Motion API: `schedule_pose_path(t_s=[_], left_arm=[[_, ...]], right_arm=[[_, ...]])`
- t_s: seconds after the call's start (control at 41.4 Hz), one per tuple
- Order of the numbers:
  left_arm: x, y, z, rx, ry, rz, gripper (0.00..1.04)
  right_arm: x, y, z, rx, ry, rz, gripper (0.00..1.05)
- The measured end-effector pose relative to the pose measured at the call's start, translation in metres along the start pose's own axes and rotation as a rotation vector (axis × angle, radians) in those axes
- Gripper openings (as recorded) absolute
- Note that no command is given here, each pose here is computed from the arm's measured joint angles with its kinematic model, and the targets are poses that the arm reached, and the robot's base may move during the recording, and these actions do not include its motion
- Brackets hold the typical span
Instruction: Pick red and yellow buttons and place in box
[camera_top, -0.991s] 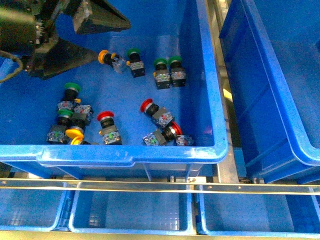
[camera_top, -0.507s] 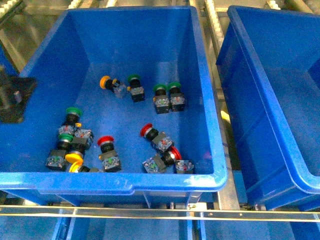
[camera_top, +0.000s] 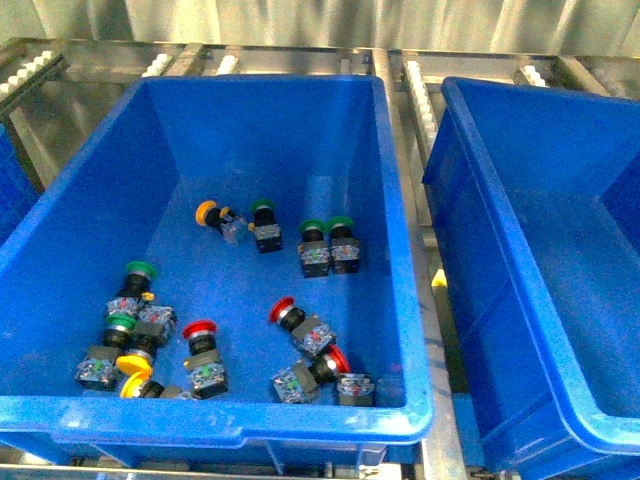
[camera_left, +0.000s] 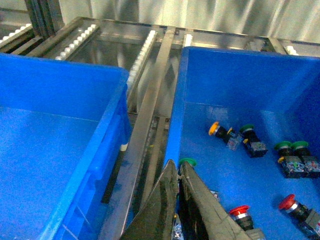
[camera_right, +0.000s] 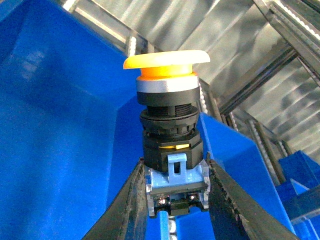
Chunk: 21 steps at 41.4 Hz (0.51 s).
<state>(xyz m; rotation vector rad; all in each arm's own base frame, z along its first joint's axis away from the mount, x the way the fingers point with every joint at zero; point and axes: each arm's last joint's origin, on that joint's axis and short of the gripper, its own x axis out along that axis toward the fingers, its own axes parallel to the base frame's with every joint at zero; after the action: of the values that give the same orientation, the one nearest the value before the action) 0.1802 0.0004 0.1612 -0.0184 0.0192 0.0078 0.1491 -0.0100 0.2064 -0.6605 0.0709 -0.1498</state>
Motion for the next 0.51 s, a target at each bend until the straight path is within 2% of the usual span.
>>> schedule_pose_path(t_s=[0.217,0.362,0.507], left_arm=[[-0.025,0.000,0.001,0.007,-0.004,-0.004,0.02],[-0.036,0.000,0.003,0.008,-0.011,-0.005,0.02],[-0.045,0.000,0.008,0.008,-0.028,-0.006,0.02]], right_arm=[[-0.014,0.012,-0.010,0.094,0.008,-0.052,0.26],[-0.018,0.025,-0.017,0.139,0.009,-0.030,0.26],[-0.018,0.026,-0.022,0.170,0.005,-0.021,0.26]])
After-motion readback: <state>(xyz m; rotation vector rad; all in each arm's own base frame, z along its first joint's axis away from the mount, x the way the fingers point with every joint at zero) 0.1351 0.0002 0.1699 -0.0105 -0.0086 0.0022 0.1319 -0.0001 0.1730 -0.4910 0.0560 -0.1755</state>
